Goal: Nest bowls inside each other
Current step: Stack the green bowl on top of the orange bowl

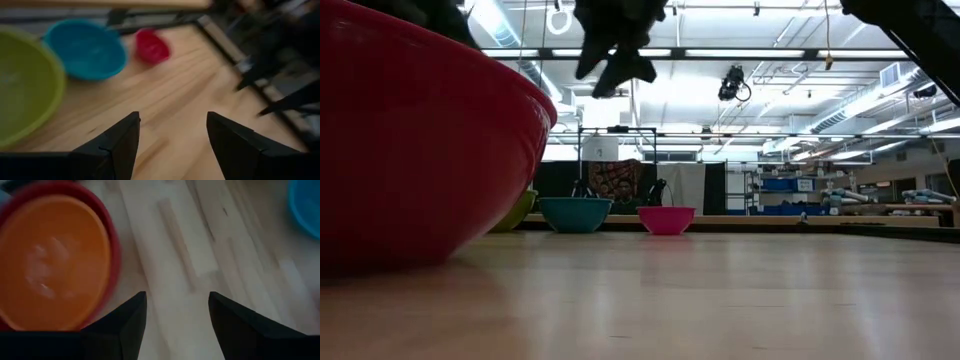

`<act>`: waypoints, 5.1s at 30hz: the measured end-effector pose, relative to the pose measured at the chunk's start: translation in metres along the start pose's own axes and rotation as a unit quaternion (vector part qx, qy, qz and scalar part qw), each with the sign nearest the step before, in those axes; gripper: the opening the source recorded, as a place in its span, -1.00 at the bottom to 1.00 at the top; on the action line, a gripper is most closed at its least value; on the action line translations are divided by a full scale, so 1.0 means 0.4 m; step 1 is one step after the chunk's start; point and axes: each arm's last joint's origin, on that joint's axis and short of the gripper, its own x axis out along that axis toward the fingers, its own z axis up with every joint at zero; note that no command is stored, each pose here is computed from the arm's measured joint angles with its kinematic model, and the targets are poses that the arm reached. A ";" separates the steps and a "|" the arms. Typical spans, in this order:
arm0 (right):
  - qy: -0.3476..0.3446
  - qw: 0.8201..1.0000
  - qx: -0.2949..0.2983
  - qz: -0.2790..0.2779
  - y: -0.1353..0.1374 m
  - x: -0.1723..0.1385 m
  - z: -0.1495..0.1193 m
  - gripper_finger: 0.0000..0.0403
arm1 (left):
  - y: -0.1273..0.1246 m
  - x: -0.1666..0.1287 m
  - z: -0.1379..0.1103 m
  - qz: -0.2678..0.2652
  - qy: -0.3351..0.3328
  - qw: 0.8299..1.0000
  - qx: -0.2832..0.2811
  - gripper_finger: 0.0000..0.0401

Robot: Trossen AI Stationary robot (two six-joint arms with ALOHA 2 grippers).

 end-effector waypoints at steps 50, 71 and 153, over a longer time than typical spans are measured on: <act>-0.126 0.991 0.024 0.026 -0.107 -0.125 -0.303 0.03 | 0.274 0.146 0.168 0.364 0.184 0.905 -0.123 0.31; -0.135 0.990 0.030 0.028 -0.122 -0.124 -0.297 0.02 | 0.071 0.258 0.077 0.212 0.301 0.901 0.227 -0.02; -0.122 0.987 0.099 0.022 0.050 -0.137 -0.372 -0.04 | -0.521 -0.052 -0.358 -0.124 0.403 0.747 0.514 -0.94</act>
